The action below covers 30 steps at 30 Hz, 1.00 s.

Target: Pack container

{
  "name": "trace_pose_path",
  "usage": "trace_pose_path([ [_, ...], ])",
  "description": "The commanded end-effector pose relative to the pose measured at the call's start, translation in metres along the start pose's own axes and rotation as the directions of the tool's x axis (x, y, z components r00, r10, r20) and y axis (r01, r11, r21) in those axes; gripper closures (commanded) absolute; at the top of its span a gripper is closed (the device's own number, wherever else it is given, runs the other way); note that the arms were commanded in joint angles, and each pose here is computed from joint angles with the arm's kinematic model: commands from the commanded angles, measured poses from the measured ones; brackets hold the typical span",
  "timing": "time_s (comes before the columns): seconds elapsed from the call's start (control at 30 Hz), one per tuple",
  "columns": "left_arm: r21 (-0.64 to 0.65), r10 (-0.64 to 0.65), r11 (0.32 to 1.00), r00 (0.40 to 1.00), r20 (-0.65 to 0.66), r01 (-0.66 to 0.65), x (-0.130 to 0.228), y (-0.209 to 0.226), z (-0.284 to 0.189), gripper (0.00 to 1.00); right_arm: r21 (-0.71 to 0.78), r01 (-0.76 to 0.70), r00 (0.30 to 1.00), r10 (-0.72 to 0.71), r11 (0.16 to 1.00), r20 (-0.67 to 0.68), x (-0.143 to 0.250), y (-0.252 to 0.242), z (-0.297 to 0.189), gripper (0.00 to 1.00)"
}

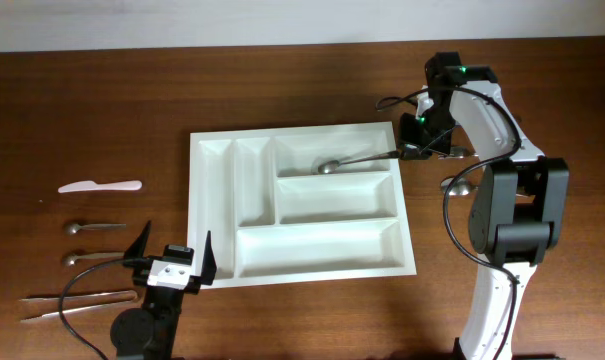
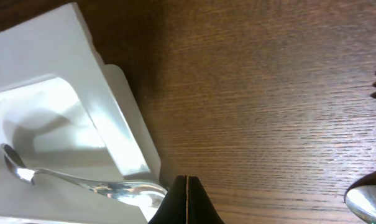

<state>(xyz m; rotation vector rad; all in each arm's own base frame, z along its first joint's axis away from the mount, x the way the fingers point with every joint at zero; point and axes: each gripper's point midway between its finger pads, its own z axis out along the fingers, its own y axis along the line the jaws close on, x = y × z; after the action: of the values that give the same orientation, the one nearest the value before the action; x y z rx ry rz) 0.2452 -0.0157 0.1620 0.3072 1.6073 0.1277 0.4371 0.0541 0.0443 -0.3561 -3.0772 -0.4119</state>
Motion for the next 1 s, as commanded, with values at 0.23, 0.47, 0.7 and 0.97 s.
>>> trace_pose_path([
  [0.23, -0.015, -0.003, 1.0, 1.0, -0.004, 0.003, 0.003, 0.002, 0.0, 0.01, -0.015, 0.059, 0.998, -0.059, 0.998, -0.016, 0.004, 0.007, 0.005, 0.96],
  [0.47, -0.015, -0.003, 1.0, 1.0, -0.004, 0.003, 0.003, 0.002, 0.0, 0.01, -0.012, 0.161, 0.987, -0.161, 0.987, -0.021, 0.008, 0.017, 0.009, 0.96],
  [0.7, -0.015, -0.003, 1.0, 1.0, -0.004, 0.003, 0.003, 0.002, 0.0, 0.01, -0.007, 0.173, 0.985, -0.174, 0.985, -0.007, 0.005, 0.019, 0.009, 0.96],
  [0.97, -0.015, -0.003, 1.0, 1.0, -0.004, 0.003, 0.003, 0.002, 0.0, 0.01, 0.048, 0.164, 0.986, -0.165, 0.985, 0.001, 0.002, 0.009, 0.009, 0.96],
])
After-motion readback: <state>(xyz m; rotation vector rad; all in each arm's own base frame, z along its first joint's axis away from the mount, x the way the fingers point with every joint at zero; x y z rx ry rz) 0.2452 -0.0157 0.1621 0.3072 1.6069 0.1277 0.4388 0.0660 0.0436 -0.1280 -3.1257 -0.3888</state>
